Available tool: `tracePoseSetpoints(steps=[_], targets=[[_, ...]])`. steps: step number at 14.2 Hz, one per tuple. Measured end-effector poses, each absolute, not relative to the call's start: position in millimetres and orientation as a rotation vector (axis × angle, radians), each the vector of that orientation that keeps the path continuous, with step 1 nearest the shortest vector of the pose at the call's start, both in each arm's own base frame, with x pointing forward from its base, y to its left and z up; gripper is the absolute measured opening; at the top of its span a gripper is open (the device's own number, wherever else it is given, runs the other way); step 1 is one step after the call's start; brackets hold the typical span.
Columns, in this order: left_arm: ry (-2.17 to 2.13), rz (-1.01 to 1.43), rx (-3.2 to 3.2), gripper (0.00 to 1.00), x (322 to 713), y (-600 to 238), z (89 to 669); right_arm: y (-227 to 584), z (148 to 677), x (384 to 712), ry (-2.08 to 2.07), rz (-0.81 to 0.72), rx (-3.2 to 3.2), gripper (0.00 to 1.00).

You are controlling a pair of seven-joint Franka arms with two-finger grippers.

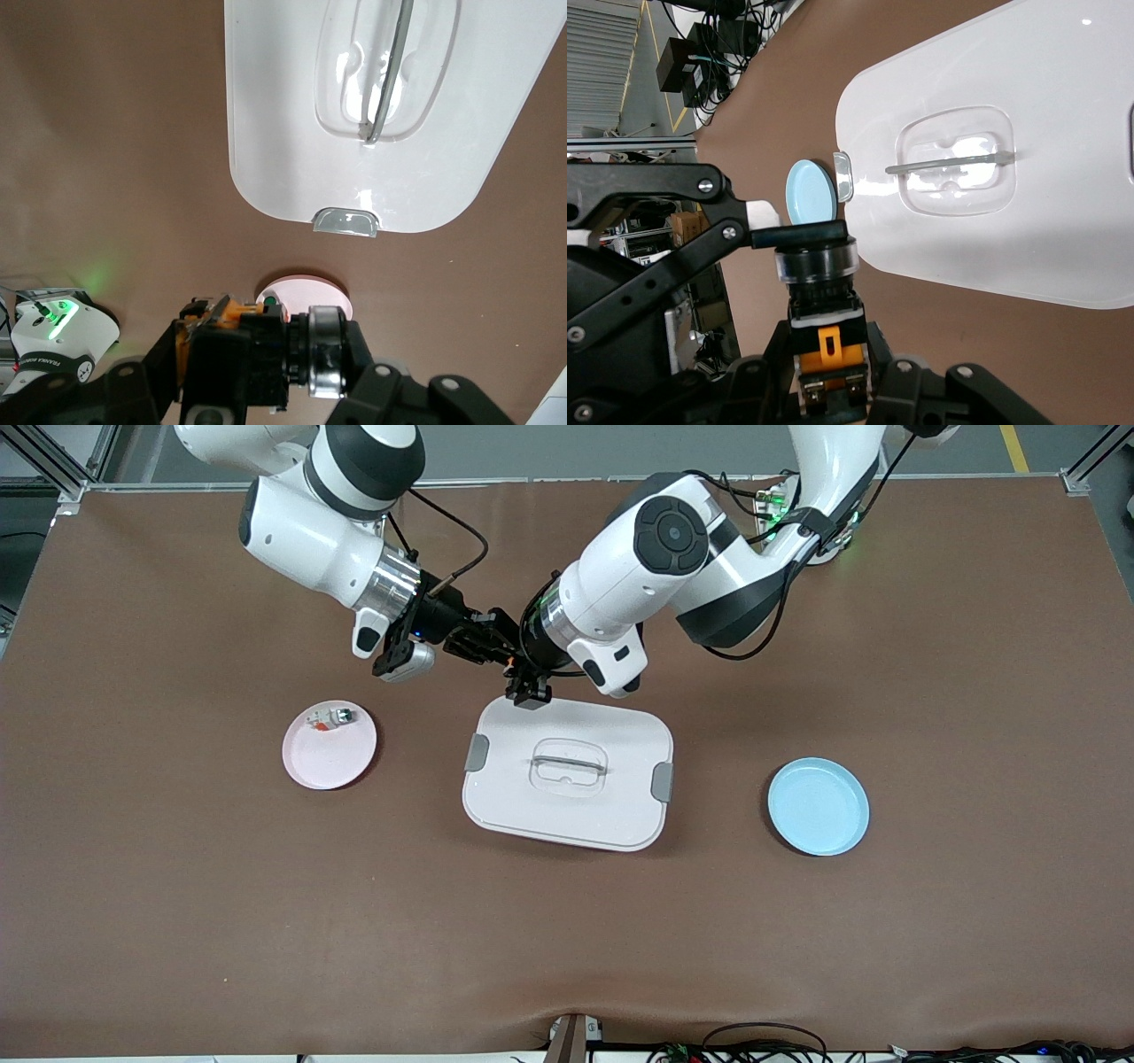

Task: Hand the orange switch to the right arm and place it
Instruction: 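Grasp the switch with the right gripper and open the left gripper, then carry the switch to the white plate while the left gripper withdraws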

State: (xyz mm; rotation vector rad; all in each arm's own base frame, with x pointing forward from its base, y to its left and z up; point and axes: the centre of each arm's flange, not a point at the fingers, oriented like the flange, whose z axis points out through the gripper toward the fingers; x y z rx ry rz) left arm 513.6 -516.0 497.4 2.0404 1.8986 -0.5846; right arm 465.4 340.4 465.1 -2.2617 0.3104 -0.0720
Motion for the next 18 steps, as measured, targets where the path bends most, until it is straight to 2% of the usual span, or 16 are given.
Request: tracePoseSetpoints(steps=[3, 4, 6, 7, 10, 12, 18], targets=[[1.901, -0.585, 2.039, 0.73, 515, -515, 496, 341, 464, 466, 0.309, -0.072, -2.263, 0.36], [1.904, -0.582, 2.037, 0.78, 516, -514, 496, 342, 463, 467, 0.312, -0.069, -2.262, 0.36], [1.913, -0.571, 2.026, 0.96, 521, -510, 496, 346, 461, 468, 0.310, -0.062, -2.263, 0.36], [1.916, -0.567, 2.023, 1.00, 524, -508, 497, 350, 463, 469, 0.304, -0.064, -2.261, 0.36], [1.905, -0.489, 2.053, 1.00, 530, -499, 501, 359, 466, 479, 0.269, -0.087, -2.263, 0.36], [1.858, -0.389, 2.136, 1.00, 533, -490, 505, 362, 467, 485, 0.106, -0.173, -2.350, 0.36], [1.624, -0.226, 2.381, 1.00, 582, -401, 523, 352, 452, 492, -0.390, -0.279, -2.559, 0.36]])
